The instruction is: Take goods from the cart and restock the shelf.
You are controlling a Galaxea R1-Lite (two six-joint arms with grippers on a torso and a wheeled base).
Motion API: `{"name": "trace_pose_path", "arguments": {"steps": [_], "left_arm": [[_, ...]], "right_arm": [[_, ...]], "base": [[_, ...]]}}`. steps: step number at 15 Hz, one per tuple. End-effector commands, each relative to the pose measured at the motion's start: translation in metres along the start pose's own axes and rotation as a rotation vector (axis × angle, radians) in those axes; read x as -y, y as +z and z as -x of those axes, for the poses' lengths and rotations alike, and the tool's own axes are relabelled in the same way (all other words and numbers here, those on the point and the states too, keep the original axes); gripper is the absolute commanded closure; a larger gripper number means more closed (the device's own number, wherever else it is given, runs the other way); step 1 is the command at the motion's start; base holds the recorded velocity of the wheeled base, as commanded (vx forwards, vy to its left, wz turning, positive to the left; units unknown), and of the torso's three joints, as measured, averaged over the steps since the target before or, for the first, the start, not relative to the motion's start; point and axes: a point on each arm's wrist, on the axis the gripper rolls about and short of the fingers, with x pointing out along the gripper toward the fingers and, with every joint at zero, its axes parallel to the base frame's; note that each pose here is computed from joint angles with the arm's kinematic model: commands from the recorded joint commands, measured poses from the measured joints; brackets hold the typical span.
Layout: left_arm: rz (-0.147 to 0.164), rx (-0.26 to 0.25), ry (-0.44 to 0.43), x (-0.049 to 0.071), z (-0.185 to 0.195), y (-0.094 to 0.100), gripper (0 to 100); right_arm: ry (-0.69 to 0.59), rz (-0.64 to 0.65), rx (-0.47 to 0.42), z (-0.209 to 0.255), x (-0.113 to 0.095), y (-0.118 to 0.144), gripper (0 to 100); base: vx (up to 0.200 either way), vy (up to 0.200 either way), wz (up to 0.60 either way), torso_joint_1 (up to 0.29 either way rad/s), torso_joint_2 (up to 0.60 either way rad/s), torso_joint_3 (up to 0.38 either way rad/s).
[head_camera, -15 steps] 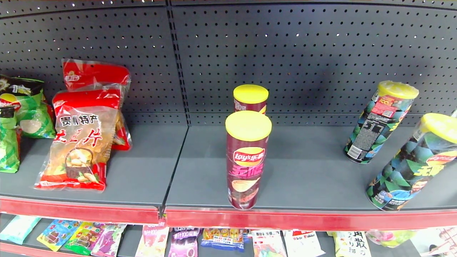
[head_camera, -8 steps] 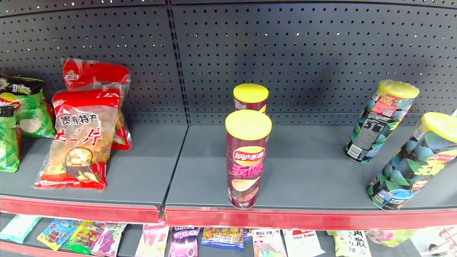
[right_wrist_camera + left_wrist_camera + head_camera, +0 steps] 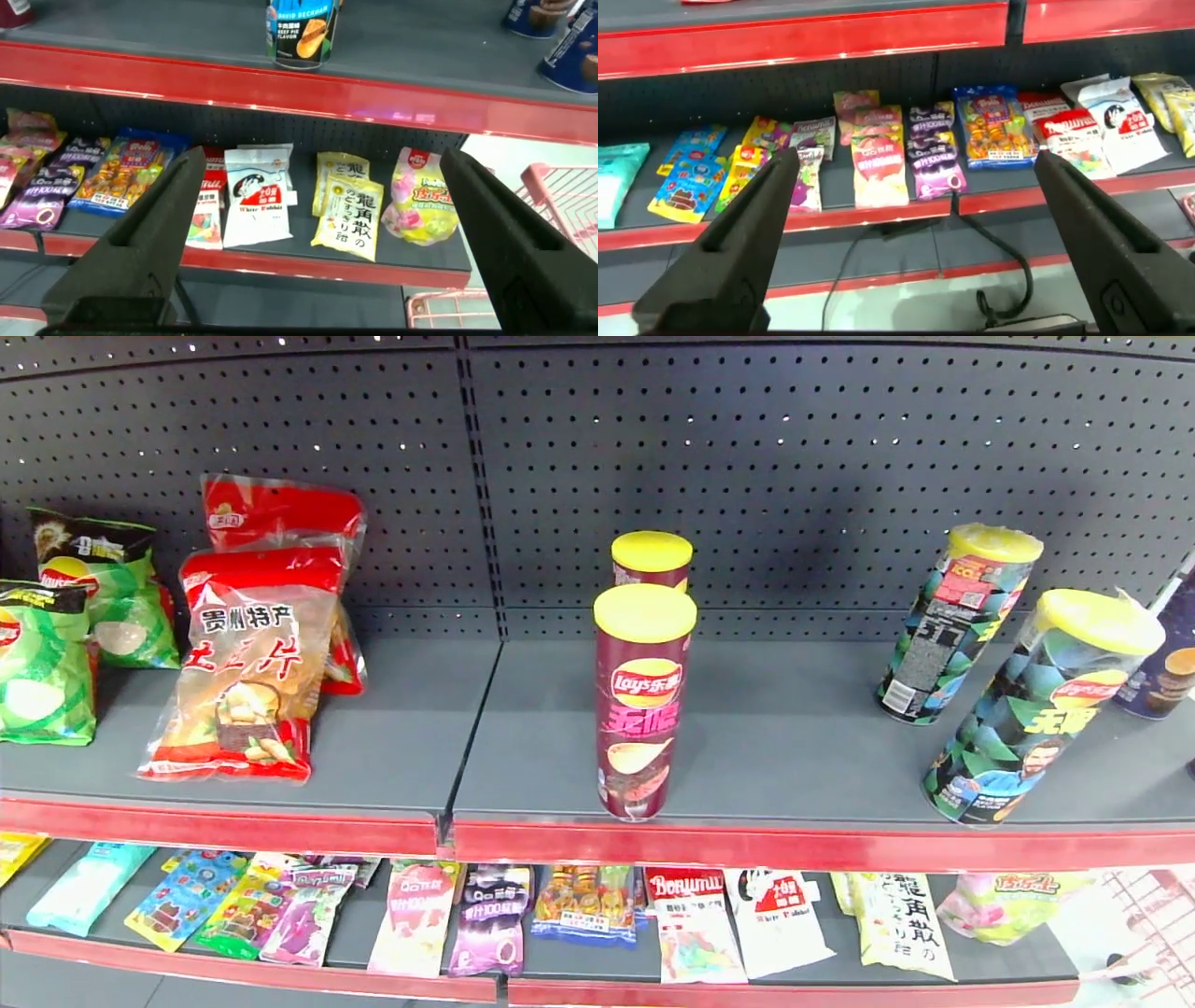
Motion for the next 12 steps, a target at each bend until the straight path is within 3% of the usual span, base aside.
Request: {"name": "trace_pose_path", "arguments": {"steps": [1, 12], "left_arm": [[0.000, -0.007, 0.001, 0.0000, -0.0005, 0.0002, 0], [-0.016, -0.003, -0.002, 0.0000, -0.0003, 0.0007, 0]], "right_arm": [[0.001, 0.001, -0.001, -0.0001, 0.0000, 0.0001, 0], [0.006, -0.002, -0.001, -0.0001, -0.0001, 0.0001, 0]], "base": [[0.000, -0.200, 0.00, 0.002, 0.01, 0.002], [0.000, -0.200, 0.00, 0.003, 0.01, 0.004]]}}
